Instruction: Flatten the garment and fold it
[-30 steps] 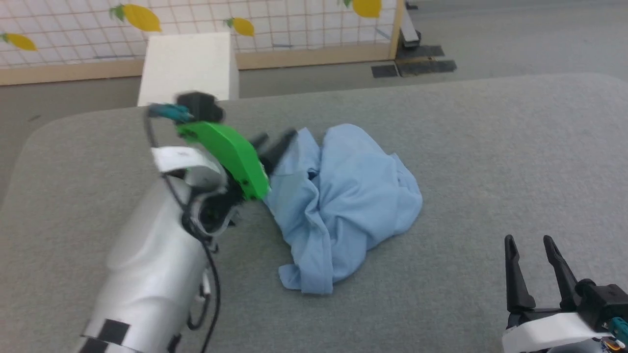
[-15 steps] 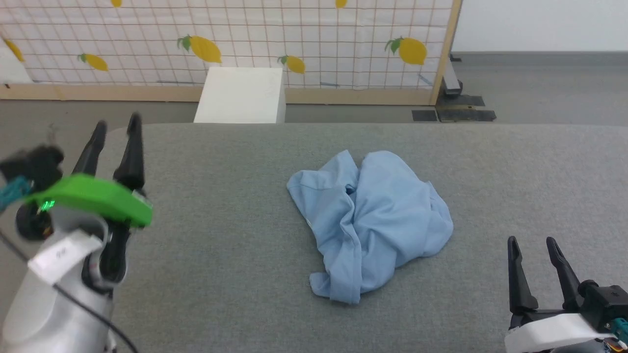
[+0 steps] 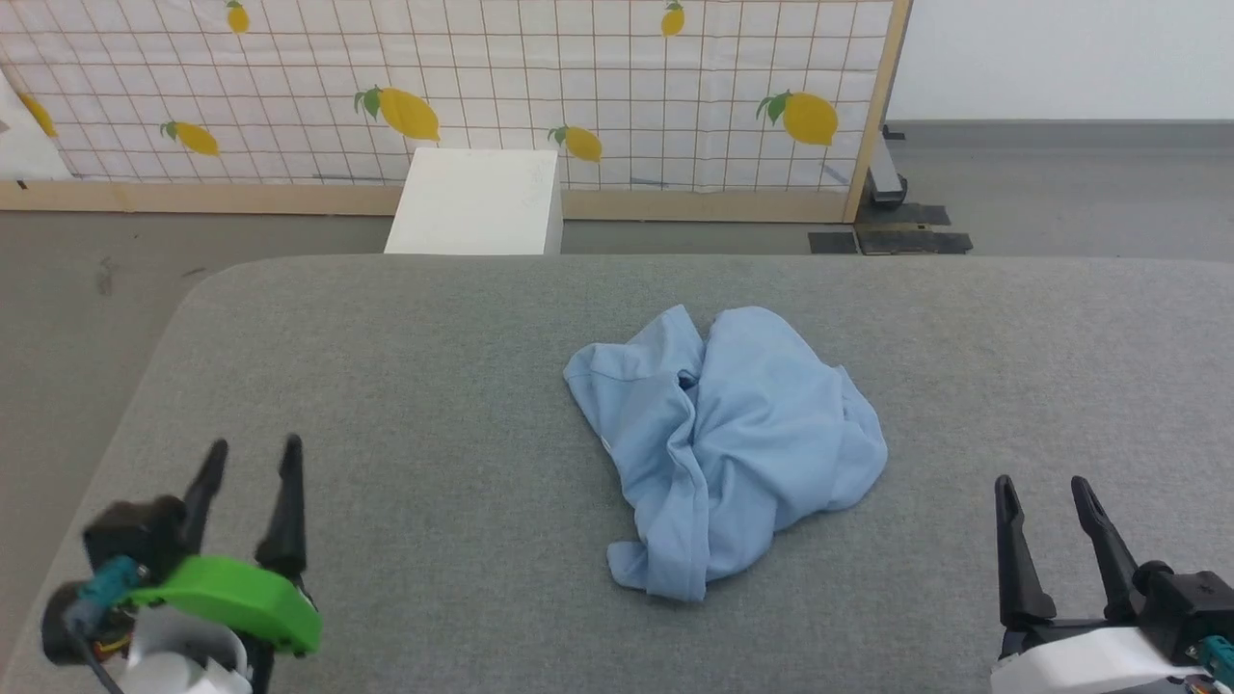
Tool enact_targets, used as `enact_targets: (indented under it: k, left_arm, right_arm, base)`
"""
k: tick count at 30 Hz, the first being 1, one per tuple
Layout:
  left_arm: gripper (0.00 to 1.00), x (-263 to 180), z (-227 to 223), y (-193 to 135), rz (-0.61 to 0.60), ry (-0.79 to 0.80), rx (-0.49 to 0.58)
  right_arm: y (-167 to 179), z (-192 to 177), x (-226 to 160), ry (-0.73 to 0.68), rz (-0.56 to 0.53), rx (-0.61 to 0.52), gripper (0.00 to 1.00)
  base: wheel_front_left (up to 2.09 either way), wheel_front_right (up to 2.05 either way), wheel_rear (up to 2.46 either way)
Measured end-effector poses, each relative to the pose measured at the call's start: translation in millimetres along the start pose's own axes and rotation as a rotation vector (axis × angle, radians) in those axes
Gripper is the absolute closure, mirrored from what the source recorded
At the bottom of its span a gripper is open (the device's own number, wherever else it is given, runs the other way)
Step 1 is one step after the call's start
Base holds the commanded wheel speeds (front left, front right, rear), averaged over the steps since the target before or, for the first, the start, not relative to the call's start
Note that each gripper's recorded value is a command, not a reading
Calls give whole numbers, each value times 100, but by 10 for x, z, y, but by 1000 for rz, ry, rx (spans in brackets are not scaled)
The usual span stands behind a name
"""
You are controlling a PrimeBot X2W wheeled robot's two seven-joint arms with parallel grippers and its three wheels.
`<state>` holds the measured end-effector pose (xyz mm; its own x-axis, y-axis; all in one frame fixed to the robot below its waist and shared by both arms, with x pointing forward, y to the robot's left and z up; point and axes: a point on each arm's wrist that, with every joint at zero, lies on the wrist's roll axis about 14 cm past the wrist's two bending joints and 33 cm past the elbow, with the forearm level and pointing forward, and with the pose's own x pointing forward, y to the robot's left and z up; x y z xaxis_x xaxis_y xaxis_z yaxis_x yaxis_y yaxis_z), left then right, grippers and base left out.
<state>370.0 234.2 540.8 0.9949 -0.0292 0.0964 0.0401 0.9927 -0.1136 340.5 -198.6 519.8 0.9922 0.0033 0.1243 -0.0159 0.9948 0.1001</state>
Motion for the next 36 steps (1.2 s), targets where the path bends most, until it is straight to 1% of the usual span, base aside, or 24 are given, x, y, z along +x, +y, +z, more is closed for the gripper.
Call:
enact_targets:
  k: [1, 5, 19, 24, 26, 28, 31, 36]
  left_arm:
    - [0, -24, -53, -33, -10, 14, 11]
    - [0, -59, -105, -102, -7, 15, -22]
    - [0, -143, -193, -102, 31, 22, -86]
    - [0, -147, -252, -113, 30, 38, -94]
    - [0, -143, -285, -102, 34, 48, -94]
    - [0, -134, -324, -89, 39, 60, -95]
    - [0, -119, -400, -59, 48, 86, -97]
    - [0, -39, -466, -27, 49, 104, -109]
  right_arm:
    - [-6, -7, -6, 2, -2, 0, 0]
    - [-19, -25, -13, 8, -7, 1, 0]
    - [-27, -99, -34, 31, -11, 12, 0]
    - [-14, -254, -51, 80, -12, 28, 0]
    - [1, -347, -18, 125, -7, 29, 0]
    - [29, -349, 120, 151, 3, 23, 0]
    - [92, -265, 452, 178, 26, 0, 0]
    - [220, -280, 964, 323, 63, -63, 0]
  base:
    - [0, 0, 0]
    - [0, 0, 0]
    - [0, 0, 0]
    - [0, 0, 0]
    - [0, 0, 0]
    - [0, 0, 0]
    - [0, 0, 0]
    - [0, 0, 0]
